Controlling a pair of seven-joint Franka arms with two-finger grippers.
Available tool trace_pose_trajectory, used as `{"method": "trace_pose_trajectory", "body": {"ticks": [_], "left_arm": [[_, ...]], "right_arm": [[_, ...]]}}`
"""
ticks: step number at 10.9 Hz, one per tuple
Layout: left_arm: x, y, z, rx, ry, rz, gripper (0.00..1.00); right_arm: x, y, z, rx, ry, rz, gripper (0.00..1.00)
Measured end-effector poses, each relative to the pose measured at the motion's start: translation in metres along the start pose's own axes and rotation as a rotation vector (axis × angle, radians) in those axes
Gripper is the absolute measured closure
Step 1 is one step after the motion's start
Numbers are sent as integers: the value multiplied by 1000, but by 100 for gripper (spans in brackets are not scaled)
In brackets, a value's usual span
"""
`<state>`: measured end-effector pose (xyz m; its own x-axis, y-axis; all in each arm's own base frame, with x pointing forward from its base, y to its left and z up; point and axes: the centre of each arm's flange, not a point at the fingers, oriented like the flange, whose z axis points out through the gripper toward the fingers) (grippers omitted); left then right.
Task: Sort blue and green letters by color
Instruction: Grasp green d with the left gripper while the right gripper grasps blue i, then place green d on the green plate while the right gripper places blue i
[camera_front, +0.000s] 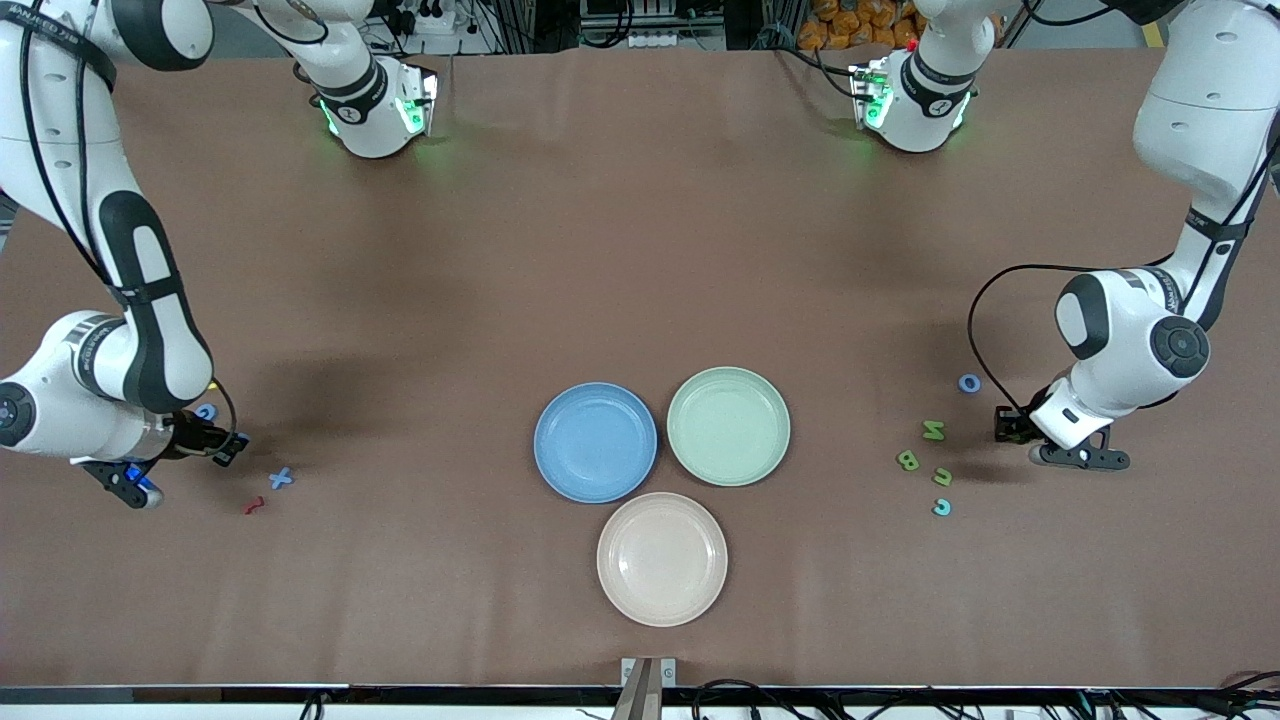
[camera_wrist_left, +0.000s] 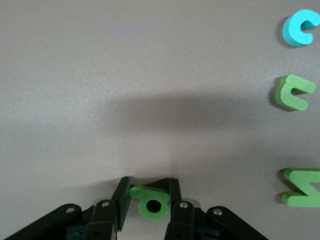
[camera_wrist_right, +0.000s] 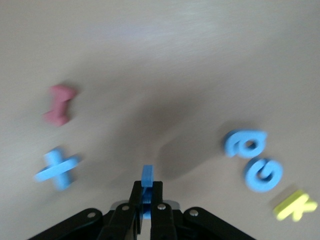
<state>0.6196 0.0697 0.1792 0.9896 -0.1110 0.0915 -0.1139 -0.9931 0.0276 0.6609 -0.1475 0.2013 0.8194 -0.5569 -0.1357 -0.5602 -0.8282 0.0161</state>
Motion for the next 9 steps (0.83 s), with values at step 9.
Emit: {"method": "trace_pose_trajectory", "body": {"ticks": [9], "left_arm": [[39, 46, -56, 6, 12, 7, 64]], "right_arm": [[-95, -177, -47, 112, -90, 164, 91]]}}
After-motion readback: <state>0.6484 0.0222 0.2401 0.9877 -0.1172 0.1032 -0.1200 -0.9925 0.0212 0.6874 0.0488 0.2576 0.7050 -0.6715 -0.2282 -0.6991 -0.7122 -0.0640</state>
